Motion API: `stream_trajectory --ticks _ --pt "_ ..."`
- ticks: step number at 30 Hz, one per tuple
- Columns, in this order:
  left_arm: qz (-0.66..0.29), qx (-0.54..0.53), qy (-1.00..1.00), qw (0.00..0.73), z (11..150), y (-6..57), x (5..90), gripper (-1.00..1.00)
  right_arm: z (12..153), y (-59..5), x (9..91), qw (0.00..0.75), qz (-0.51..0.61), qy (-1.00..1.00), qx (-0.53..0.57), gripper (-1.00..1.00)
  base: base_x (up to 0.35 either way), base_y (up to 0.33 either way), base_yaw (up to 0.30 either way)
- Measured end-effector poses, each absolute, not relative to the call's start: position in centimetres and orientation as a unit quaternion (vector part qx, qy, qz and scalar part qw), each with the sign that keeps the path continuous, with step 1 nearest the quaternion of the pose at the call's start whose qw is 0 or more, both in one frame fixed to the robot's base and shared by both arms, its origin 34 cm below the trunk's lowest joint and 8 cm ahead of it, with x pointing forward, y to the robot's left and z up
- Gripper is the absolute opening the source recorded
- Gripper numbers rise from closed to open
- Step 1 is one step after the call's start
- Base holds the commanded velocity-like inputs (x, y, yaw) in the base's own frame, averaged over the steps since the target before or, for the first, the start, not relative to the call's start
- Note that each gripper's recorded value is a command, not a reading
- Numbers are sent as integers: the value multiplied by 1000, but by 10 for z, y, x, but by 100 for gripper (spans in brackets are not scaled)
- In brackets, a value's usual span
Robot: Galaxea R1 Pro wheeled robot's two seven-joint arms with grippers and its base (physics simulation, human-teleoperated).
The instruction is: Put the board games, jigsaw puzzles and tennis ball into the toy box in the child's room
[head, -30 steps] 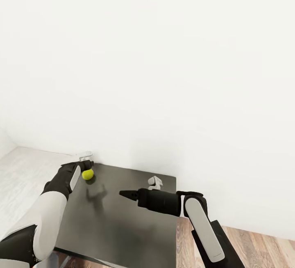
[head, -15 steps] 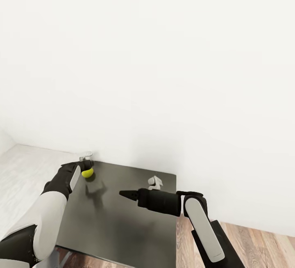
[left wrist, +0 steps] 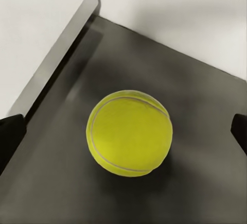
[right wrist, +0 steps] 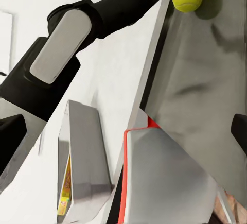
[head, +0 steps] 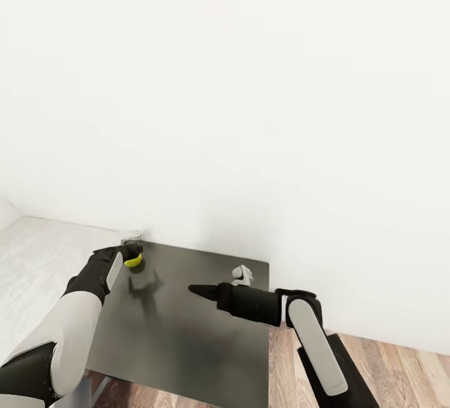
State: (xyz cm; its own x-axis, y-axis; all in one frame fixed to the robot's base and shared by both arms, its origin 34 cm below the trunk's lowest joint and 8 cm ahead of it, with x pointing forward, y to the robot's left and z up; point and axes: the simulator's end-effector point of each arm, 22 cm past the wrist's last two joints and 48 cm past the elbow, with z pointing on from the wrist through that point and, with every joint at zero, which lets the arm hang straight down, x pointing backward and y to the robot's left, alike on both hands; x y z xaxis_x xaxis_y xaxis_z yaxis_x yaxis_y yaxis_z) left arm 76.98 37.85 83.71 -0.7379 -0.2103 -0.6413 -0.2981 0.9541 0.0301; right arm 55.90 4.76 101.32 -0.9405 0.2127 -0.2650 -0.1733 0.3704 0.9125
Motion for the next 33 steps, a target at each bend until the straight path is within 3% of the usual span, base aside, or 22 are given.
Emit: stream_trajectory --ticks 13,33 --pt "66 -136 932 330 830 379 768 100 1062 -38 579 224 666 711 32 100 0 0 12" --pt "66 -136 932 330 830 379 768 100 1067 -45 589 257 664 701 38 100 0 0 0"
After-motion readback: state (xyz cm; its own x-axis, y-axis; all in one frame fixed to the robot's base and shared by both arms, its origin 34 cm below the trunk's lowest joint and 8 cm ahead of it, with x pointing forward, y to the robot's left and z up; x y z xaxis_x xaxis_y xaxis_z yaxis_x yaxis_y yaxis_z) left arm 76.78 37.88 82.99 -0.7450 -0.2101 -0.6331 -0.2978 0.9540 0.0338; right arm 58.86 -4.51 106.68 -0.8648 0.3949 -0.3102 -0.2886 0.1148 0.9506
